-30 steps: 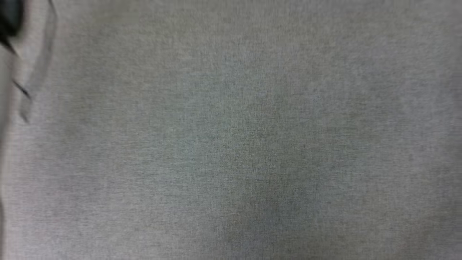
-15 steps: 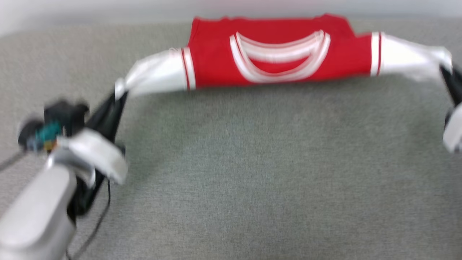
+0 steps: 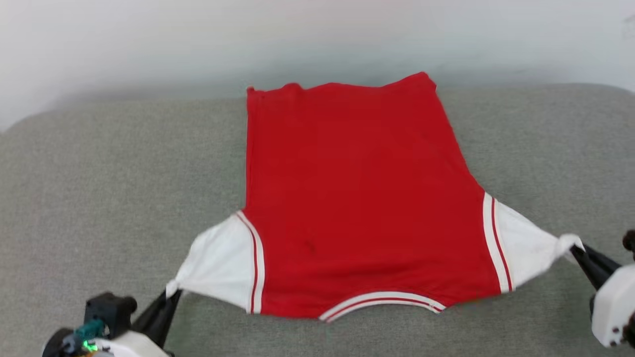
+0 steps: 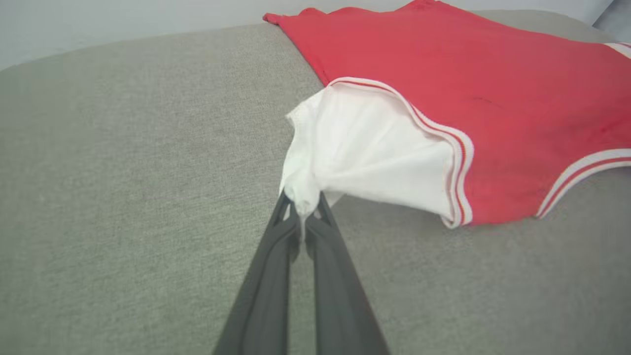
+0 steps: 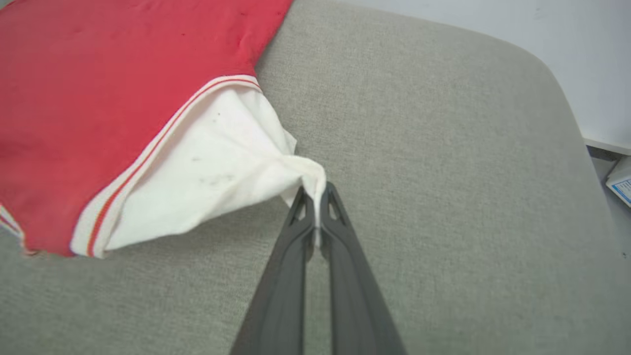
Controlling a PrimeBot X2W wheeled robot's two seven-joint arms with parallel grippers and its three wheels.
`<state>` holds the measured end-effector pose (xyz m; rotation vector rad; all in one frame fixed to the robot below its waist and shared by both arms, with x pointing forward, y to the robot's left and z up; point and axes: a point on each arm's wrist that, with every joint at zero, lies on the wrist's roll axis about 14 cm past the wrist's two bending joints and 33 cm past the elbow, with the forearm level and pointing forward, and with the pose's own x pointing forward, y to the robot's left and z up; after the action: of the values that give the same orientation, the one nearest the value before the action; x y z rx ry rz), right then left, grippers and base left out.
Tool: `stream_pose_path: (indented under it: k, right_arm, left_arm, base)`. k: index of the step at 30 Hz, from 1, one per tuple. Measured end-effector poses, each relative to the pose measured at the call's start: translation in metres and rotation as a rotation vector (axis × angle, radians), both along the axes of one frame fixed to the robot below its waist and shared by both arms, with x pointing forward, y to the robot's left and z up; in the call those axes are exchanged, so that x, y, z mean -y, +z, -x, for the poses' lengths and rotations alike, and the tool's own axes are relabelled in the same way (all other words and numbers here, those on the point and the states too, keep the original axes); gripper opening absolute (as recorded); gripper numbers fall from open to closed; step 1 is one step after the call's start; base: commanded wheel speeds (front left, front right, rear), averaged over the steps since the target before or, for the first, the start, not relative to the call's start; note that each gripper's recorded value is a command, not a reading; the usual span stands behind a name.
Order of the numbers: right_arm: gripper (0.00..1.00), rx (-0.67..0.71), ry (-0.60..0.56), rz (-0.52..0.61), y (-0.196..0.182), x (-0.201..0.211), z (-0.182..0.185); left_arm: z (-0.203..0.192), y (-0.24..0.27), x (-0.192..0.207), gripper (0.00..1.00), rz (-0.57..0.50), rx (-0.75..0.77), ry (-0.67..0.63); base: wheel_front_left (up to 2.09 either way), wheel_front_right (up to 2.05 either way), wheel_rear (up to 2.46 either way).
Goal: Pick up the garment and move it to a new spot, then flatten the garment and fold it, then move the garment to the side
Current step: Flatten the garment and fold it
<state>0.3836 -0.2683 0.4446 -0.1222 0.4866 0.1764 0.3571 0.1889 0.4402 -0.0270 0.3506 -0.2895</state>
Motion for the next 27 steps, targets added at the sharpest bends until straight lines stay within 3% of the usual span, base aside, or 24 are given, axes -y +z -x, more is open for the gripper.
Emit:
stream_pose_path:
  k: [10, 15, 16, 17, 21, 24, 27]
  right_arm:
    - [0.0, -0.292, -0.01, -0.083, -0.045, -0.003, 0.091]
    - [0.0, -0.323, -0.031, -0.083, -0.044, 0.003, 0.098]
    - [0.25, -0.319, -0.032, -0.075, -0.043, 0.005, 0.097]
    - [1.0, -0.328, -0.031, -0.073, -0.044, 0.004, 0.096]
    - [1.0, -0.339, 0.005, -0.066, -0.037, -0.004, 0.085]
    - [1.0, -0.318, 0.021, -0.073, -0.022, -0.007, 0.062]
    - [1.0, -0.301, 0.052, -0.067, -0.002, -0.013, 0.032]
  left_arm:
    - [0.045, -0.013, -0.002, 0.0, 0.06, -0.084, 0.036]
    - [0.059, -0.023, 0.004, 0.0, 0.064, -0.145, 0.011]
    - [0.06, -0.023, 0.005, 0.0, 0.059, -0.144, 0.005]
    - [0.06, -0.023, 0.006, 0.0, 0.057, -0.145, 0.0]
    - [0.055, -0.015, 0.013, 0.0, 0.08, -0.129, -0.024]
    - [0.052, -0.007, 0.023, 0.0, 0.166, -0.132, -0.014]
    - [0.049, 0.001, 0.03, 0.0, 0.185, -0.127, -0.036]
  base:
    - [0.0, 0.0, 0.0]
    - [0.0, 0.0, 0.0]
    - [0.0, 0.0, 0.0]
    - [0.0, 0.0, 0.0]
    - [0.0, 0.0, 0.0]
    - [0.0, 0.0, 0.0]
    - [0.0, 0.0, 0.0]
